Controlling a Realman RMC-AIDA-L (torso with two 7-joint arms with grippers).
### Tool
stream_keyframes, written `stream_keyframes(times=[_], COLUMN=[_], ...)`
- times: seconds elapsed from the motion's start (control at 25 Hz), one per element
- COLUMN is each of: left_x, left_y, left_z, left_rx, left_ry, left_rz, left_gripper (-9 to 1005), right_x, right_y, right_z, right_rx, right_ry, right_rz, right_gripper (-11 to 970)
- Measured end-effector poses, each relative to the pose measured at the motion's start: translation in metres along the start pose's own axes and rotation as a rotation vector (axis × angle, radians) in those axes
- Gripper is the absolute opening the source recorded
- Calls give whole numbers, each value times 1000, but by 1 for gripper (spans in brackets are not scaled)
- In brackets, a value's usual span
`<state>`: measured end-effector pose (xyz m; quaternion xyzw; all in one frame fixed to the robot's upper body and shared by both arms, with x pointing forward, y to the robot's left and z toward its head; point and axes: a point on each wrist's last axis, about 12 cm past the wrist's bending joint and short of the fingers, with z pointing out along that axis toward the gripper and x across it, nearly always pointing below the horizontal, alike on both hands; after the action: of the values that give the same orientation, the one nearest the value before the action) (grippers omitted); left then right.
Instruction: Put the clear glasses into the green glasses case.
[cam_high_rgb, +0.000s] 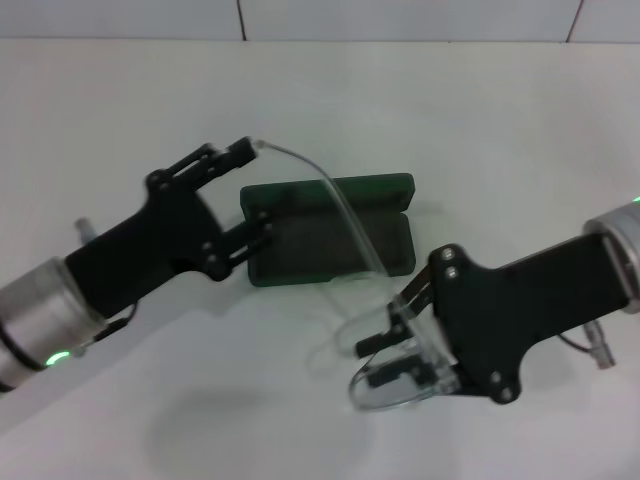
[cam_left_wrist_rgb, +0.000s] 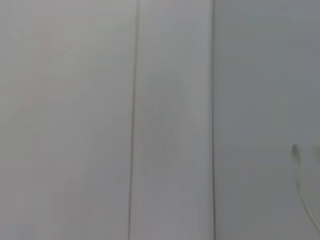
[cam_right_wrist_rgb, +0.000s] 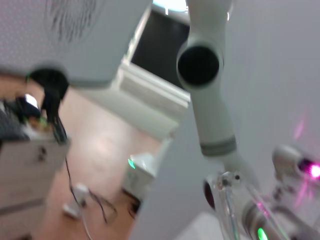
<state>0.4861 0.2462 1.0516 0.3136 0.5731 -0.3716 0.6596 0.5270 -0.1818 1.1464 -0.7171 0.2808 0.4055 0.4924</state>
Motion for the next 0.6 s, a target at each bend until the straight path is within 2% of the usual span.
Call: stream_keyframes(times=[0.28,0.44,0.6], left_x=[-4,-9,-14], left_y=[3,-1,-5], left_z=[29,30,27], left_rx=[63,86,102], left_ry=[-24,-81,-129], left_rz=[25,55,62], left_gripper=[667,667,667], right_x=[5,10,11], right_y=[-9,-9,-7], right_z=[21,24,23], right_rx=[-62,-56,-47], right_ry=[-69,-83,-76], right_rz=[105,179,209], right_gripper=[125,126,126])
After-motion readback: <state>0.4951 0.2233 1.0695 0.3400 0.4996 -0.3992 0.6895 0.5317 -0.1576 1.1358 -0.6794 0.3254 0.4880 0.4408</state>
